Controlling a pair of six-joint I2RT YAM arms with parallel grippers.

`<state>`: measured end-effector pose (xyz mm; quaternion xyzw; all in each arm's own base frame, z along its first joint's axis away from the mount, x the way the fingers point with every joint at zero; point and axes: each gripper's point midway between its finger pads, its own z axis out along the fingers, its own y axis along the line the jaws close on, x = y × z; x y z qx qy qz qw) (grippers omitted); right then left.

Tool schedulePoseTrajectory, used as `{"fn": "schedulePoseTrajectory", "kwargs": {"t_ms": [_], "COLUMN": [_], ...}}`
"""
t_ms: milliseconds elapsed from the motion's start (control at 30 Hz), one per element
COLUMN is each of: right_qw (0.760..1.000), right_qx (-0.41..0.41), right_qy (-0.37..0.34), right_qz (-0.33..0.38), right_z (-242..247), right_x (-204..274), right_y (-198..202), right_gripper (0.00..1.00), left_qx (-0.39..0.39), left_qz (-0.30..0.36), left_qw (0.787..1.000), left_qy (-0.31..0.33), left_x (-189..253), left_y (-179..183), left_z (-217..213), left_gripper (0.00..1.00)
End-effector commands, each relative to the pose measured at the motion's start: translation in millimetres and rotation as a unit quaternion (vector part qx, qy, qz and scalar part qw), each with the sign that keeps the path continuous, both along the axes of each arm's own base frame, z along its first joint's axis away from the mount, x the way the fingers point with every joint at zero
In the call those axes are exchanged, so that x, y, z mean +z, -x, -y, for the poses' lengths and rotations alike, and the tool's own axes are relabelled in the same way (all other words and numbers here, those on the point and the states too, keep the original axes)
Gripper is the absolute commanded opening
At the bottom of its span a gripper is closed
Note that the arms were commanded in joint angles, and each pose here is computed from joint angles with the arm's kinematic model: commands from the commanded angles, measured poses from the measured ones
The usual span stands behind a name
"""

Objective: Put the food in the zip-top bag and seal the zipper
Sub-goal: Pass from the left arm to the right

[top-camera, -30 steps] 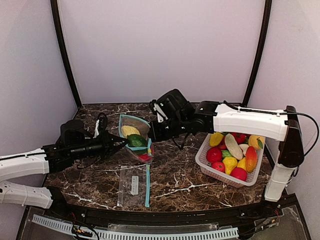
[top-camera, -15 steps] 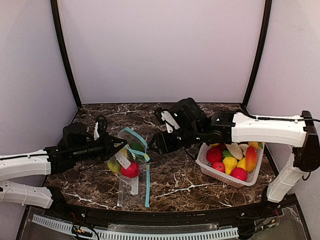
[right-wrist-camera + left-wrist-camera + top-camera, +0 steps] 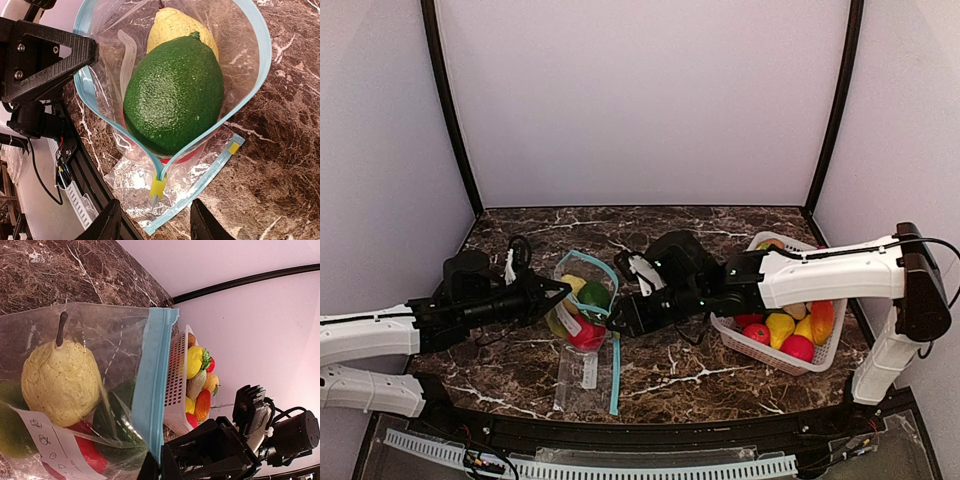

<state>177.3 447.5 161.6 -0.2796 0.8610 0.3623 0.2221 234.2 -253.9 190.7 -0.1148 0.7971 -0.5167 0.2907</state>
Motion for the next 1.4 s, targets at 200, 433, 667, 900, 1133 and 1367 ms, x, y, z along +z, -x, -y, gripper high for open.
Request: {"fn": "schedulePoseTrajectory", "kwargs": {"t_ms": [200, 433, 667, 900, 1133, 1367], "right_qw": [1.000, 0.999, 0.999, 0.994, 0.980, 0.964], "right_qx": [0.010, 0.021, 0.019, 0.045, 0.127, 0.197], "right_qy": [-0.021, -0.022, -0.017, 0.002, 0.006, 0.012], "right_qz": [0.010, 0.015, 0.023, 0.095, 0.153, 0.180], "right_z": [-22, -31, -35, -27, -19, -19], "right_x": [9, 8, 5, 25, 49, 66], "right_y": [1, 0, -4, -10, 4, 27], "right_gripper": [0.33, 0.21, 0.06, 0.00, 0.00, 0.00], "left_qx": [0.010, 0.013, 0.011, 0.005, 0.001, -0.150], "left_qz": [0.014, 0.014, 0.015, 0.013, 0.087, 0.297], "left_qw": [1.000, 1.000, 1.000, 1.000, 0.981, 0.904], "left_qy": [0.013, 0.013, 0.015, -0.025, -0.172, -0.268], "left_x": [10, 9, 9, -4, 16, 80], "left_y": [3, 4, 5, 12, 17, 34], "left_z": [-7, -9, -9, -18, -50, -30], "left_gripper": [0.01, 0.01, 0.01, 0.08, 0.50, 0.72]}}
